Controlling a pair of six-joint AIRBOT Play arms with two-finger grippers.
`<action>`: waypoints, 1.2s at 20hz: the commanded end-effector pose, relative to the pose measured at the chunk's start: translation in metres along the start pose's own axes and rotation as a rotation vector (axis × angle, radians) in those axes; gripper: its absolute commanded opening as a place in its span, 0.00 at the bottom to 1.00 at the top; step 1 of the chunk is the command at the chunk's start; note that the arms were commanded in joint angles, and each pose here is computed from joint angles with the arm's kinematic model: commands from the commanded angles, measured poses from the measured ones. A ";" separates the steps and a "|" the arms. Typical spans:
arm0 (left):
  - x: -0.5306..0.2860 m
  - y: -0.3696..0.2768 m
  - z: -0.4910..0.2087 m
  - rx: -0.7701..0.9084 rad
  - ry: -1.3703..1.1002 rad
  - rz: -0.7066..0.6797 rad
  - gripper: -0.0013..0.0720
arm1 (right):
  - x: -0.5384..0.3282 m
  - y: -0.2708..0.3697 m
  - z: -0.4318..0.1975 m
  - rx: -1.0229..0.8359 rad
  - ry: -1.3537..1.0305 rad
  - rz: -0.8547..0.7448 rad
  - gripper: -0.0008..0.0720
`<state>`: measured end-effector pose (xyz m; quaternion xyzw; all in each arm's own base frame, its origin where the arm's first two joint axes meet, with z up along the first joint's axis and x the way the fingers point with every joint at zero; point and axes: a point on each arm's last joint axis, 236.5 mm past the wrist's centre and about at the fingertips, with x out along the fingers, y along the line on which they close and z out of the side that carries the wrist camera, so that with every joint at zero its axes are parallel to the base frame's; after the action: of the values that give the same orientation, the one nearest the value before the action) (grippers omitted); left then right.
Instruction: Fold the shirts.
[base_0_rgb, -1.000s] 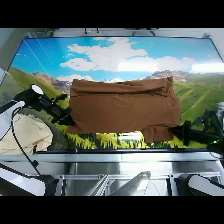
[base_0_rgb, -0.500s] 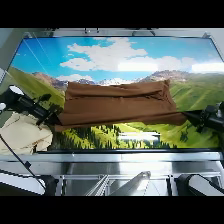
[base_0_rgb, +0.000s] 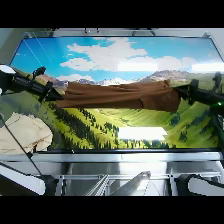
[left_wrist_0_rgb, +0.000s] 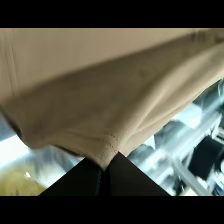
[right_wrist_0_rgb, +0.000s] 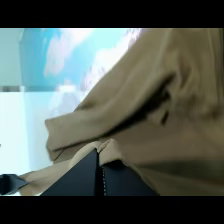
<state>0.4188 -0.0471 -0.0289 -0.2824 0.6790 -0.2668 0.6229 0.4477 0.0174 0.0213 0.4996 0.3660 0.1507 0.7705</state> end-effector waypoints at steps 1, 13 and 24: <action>0.008 0.005 0.052 0.024 -0.070 0.016 0.04 | 0.052 -0.014 0.034 -0.074 -0.017 -0.044 0.04; -0.014 0.019 0.053 -0.017 -0.011 -0.009 0.49 | 0.003 -0.108 0.057 -0.247 0.163 -0.333 0.96; 0.085 -0.095 0.051 0.287 0.035 0.032 0.03 | 0.090 -0.096 -0.025 -0.139 0.386 -0.204 0.14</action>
<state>0.4737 -0.1190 -0.0243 -0.2230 0.6609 -0.3153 0.6435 0.4728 0.0196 -0.1074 0.3598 0.5436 0.1692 0.7392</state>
